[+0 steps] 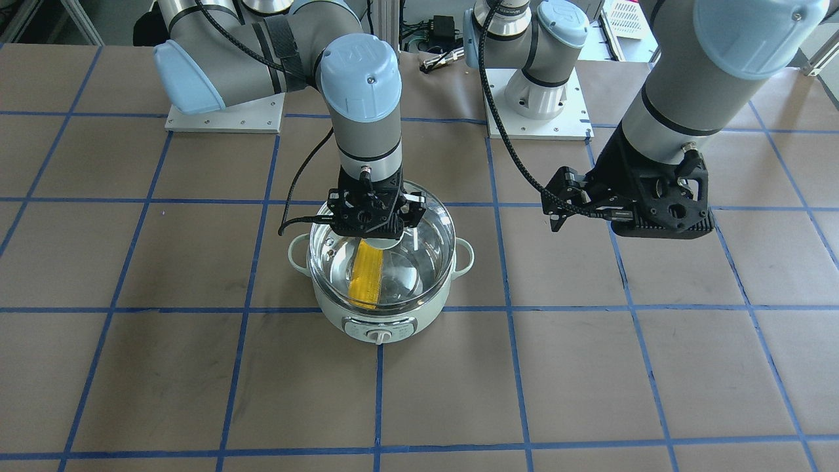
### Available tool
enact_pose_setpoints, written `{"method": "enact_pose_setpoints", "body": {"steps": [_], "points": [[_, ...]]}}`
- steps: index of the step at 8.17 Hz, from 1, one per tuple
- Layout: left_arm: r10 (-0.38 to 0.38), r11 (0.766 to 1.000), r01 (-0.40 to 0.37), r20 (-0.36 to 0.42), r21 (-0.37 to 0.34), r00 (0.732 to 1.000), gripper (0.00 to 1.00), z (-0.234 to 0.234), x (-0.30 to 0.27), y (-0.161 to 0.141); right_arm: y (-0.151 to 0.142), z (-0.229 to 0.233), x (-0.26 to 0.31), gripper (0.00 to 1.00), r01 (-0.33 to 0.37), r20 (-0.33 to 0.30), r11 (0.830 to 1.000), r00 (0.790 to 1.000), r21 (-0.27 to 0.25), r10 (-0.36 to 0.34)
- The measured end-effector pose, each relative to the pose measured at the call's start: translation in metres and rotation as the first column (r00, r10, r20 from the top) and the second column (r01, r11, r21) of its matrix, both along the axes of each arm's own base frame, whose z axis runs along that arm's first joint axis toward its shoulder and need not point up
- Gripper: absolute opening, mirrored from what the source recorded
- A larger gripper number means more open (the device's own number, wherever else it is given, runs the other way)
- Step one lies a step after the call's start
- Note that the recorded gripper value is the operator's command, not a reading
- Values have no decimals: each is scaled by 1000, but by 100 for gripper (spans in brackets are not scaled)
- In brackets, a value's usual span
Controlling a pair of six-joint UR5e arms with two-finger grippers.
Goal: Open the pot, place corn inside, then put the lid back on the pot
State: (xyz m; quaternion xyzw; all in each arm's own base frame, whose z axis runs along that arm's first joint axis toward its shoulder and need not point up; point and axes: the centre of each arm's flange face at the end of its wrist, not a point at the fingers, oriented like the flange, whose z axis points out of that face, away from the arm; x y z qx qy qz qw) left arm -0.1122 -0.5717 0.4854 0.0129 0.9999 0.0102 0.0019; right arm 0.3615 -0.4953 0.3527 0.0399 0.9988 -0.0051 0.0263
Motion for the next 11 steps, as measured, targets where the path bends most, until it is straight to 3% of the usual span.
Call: {"method": "enact_pose_setpoints", "body": {"steps": [11], "points": [[-25,999,25,-13,-20,1000,100,-3,-27,-2,-3,-1,1,11,-43,1,999,999,-19,43]]}}
